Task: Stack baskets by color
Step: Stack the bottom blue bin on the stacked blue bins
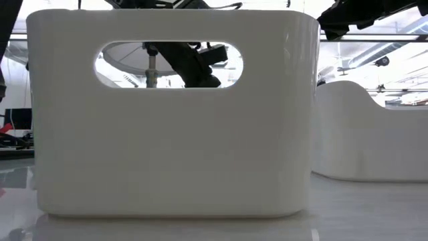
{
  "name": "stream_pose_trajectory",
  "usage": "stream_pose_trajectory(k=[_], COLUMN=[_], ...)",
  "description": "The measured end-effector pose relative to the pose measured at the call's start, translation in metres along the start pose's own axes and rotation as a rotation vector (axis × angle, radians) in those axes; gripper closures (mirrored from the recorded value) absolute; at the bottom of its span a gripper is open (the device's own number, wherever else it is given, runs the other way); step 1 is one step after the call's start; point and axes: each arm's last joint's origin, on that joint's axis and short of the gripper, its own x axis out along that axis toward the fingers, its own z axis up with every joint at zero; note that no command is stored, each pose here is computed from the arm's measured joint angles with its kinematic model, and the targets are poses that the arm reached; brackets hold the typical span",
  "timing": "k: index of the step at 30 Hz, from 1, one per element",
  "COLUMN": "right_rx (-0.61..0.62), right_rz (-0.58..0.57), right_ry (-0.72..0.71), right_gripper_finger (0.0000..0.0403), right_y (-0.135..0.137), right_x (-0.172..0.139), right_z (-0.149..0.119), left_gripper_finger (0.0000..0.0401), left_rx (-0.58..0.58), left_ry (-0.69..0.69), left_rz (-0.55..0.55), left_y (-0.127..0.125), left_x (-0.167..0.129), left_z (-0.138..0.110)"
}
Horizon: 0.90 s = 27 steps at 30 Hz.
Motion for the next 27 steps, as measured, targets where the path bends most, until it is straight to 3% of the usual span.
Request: stream_pose_trajectory(k=[9, 19, 22, 27], right_rx=[0.007, 0.011, 0.012, 0.016], right_rz=[0.0, 0.0, 0.0, 0.0], right_ry=[0.004, 0.005, 0.005, 0.007], right_gripper_finger=[0.0321, 0.0321, 0.0321, 0.0321], right_y=[0.0, 0.0, 0.0, 0.0], right_x=[0.0, 0.0, 0.0, 0.001], right_z=[-0.001, -0.001, -0.001, -0.002], left_gripper_finger=[0.0315, 0.0243, 0.0236, 0.0235], left_rx=[-0.012, -0.043, -0.055, -0.085], left_ry=[-0.021, -0.109, -0.138, -0.119], left_rz=[0.003, -0.047, -0.091, -0.075], left_y=[0.001, 0.002, 0.005, 0.014], left_x=[0.0, 0.0, 0.001, 0.006], left_z=[0.003, 0.01, 0.01, 0.006])
